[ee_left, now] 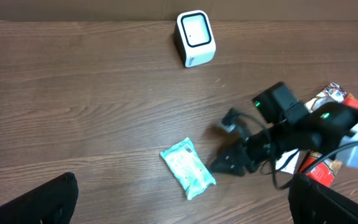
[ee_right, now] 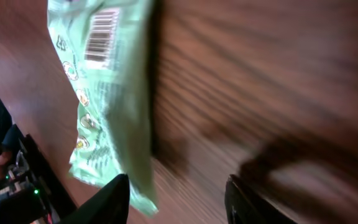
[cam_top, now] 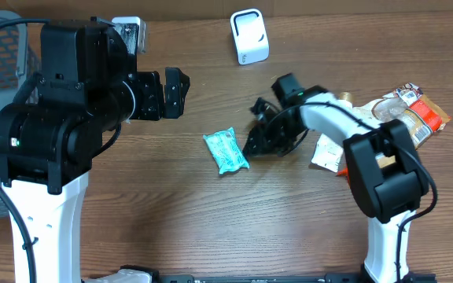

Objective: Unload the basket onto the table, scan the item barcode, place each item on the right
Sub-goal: 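Reach the right gripper left to the mint-green pack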

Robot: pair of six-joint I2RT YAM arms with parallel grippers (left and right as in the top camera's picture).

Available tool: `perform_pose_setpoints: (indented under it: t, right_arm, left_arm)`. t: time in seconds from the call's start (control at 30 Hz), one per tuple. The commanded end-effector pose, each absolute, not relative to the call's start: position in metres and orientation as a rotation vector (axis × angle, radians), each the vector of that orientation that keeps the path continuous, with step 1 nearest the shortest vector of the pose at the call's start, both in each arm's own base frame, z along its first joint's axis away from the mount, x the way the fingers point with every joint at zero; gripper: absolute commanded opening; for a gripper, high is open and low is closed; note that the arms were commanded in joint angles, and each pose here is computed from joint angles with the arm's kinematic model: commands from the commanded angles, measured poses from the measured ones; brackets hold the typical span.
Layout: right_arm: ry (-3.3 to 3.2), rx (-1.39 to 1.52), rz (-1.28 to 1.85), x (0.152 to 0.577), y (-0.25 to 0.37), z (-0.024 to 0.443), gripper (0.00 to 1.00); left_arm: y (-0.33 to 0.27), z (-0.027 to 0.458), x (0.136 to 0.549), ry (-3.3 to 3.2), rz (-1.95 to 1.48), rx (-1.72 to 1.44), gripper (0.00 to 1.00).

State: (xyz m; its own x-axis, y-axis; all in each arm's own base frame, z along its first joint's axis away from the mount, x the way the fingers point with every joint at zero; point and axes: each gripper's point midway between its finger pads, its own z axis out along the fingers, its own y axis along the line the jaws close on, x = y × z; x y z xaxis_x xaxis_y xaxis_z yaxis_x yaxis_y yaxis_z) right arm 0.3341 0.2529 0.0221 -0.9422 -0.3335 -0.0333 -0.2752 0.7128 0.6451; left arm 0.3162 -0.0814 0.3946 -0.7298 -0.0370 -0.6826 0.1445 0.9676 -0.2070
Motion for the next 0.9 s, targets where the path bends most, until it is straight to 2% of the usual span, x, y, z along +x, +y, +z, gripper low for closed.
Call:
perform_pose_setpoints:
  t: [0.0, 0.13, 0.23, 0.37, 0.57, 0.87]
  right_arm:
    - [-2.907, 0.612, -1.106, 0.360, 0.258, 0.061, 0.49]
    - [-2.913, 0.557, -1.130, 0.359, 0.282, 0.074, 0.47]
    - [-2.912, 0.500, -1.113, 0.350, 0.304, 0.071, 0.35]
    - [-3.019, 0.407, -0.842, 0.336, 0.316, 0.051, 0.25]
    - [-3.177, 0.262, -0.447, 0.321, 0.308, 0.021, 0.04]
    - [-3.207, 0.220, -0.313, 0.311, 0.299, 0.006, 0.04]
  left_arm:
    - [-0.083, 0.396, 0.317, 2.361, -0.313, 0.105, 1.00]
    - [-0.083, 0.396, 0.317, 2.361, -0.313, 0.105, 0.99]
    - [-0.083, 0.396, 0.317, 2.361, -0.313, 0.105, 1.00]
    - [-0.083, 0.396, 0.317, 2.361, -0.313, 0.104, 1.00]
    - [-0.083, 0.396, 0.317, 2.361, -0.313, 0.105, 1.00]
    - [-0.083, 0.396, 0.317, 2.361, -0.313, 0.105, 0.99]
